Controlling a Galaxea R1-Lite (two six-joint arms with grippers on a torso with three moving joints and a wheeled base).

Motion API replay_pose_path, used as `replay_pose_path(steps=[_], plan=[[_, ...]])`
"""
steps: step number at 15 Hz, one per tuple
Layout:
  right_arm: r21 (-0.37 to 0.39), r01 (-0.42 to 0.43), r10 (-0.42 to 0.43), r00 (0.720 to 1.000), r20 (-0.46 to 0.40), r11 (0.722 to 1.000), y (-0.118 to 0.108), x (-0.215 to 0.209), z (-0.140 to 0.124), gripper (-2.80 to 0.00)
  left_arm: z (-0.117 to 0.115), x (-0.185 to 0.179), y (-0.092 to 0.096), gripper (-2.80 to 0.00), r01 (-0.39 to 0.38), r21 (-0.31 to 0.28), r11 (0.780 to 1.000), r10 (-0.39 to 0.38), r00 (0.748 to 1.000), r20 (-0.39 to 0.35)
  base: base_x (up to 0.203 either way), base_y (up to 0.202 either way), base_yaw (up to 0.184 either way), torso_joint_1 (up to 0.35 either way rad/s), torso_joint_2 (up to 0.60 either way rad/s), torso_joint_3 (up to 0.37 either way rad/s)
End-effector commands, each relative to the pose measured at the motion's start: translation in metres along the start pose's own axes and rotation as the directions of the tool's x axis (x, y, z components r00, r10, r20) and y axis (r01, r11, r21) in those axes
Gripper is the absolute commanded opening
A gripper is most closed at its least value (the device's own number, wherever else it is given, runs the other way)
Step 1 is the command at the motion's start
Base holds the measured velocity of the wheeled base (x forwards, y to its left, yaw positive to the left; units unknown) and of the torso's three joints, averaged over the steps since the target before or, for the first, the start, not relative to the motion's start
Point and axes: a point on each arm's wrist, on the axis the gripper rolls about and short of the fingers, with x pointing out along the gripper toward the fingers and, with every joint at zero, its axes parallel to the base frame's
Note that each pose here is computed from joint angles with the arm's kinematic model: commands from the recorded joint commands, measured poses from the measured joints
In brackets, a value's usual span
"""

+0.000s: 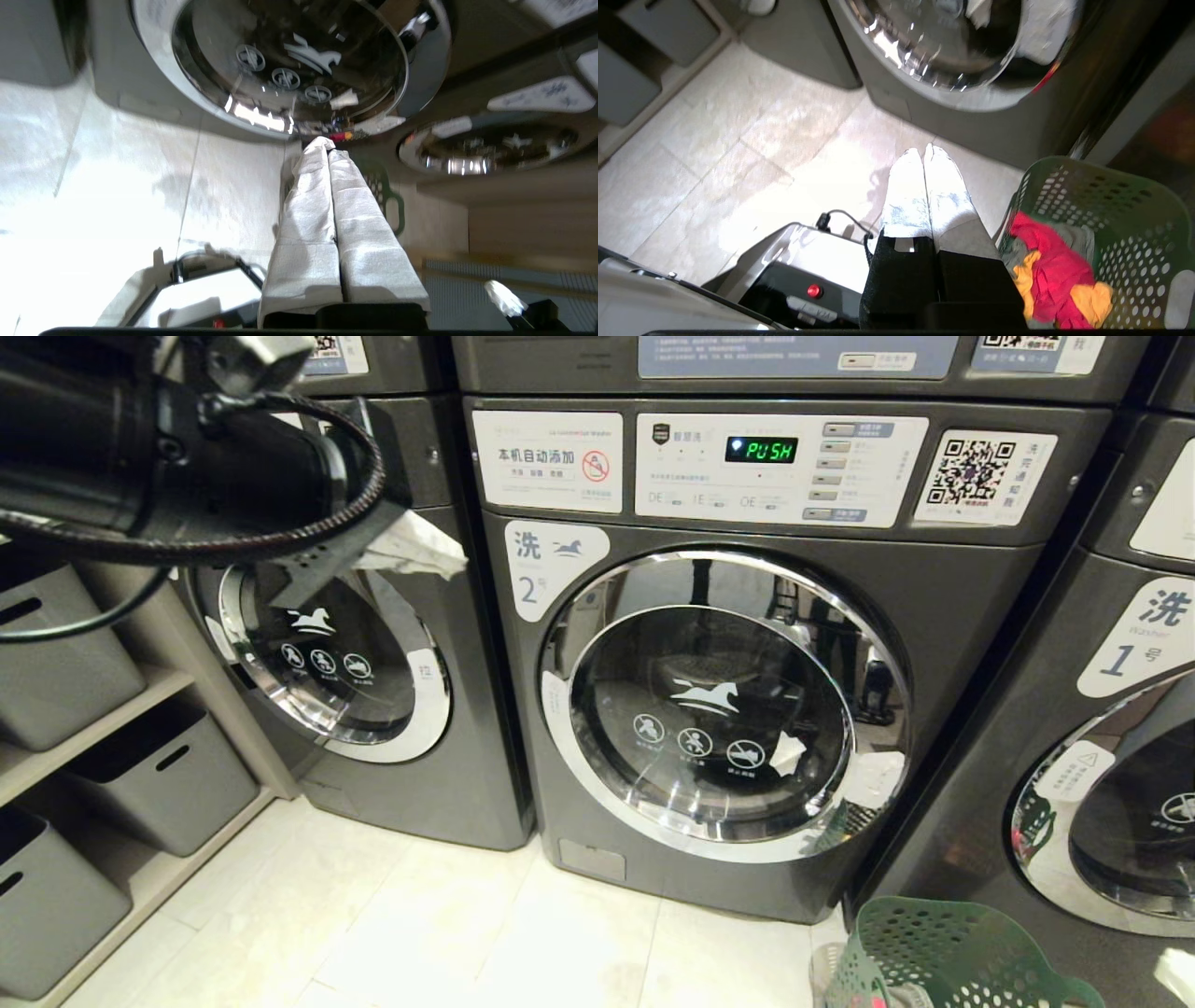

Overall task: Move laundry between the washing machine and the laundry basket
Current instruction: Close the washing machine door with the left hand, then press the washing machine door tightly with the right hand

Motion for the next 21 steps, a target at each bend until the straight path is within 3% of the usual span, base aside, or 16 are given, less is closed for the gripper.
replay_pose_path(steps=[1,3,5,8,10,12,15,21], plan=[[0.091,0.018,0.010,0.954,-0.301,0.996,-0.035,0.101,0.019,-2.80,0.006,-0.049,-0.005,-2.80,-0.034,-0.004,0.999,0.035,0.986,0.161,0.000,0.000,0.000,0.000,0.00,0.000],[0.067,0.029,-0.004,0.937,-0.349,0.997,-0.061,0.175,0.020,-2.80,0.008,-0.075,-0.002,-2.80,-0.133,-0.037,0.990,0.138,0.950,0.280,0.000,0.000,0.000,0.000,0.00,0.000],[0.023,0.041,-0.031,0.939,-0.342,0.999,-0.083,0.242,0.011,-2.80,0.006,-0.100,0.007,-2.80,-0.183,-0.071,0.981,0.197,0.918,0.344,0.000,0.000,0.000,0.000,0.00,0.000],[-0.038,0.064,-0.073,0.953,-0.295,0.997,-0.104,0.311,-0.011,-2.80,-0.012,-0.127,0.024,-2.80,-0.223,-0.092,0.970,0.242,0.902,0.358,0.000,0.000,0.000,0.000,0.00,0.000],[-0.087,0.102,-0.118,0.972,-0.202,0.991,-0.116,0.344,-0.027,-2.80,-0.025,-0.147,0.032,-2.80,-0.227,-0.099,0.969,0.248,0.895,0.371,0.000,0.000,0.000,0.000,0.00,0.000],[-0.128,0.190,-0.204,0.973,-0.108,0.973,-0.125,0.367,-0.038,-2.80,-0.033,-0.162,0.037,-2.80,-0.225,-0.109,0.968,0.250,0.885,0.392,0.000,0.000,0.000,0.000,0.00,0.000],[-0.153,0.327,-0.334,0.942,-0.019,0.932,-0.131,0.378,-0.026,-2.80,-0.041,-0.170,0.041,-2.80,-0.222,-0.108,0.969,0.247,0.886,0.392,0.000,0.000,0.000,0.000,0.00,0.000],[-0.171,0.395,-0.396,0.918,0.030,0.903,-0.138,0.379,-0.015,-2.80,-0.045,-0.160,0.044,-2.80,-0.239,-0.103,0.966,0.260,0.895,0.362,0.000,0.000,0.000,0.000,0.00,0.000]])
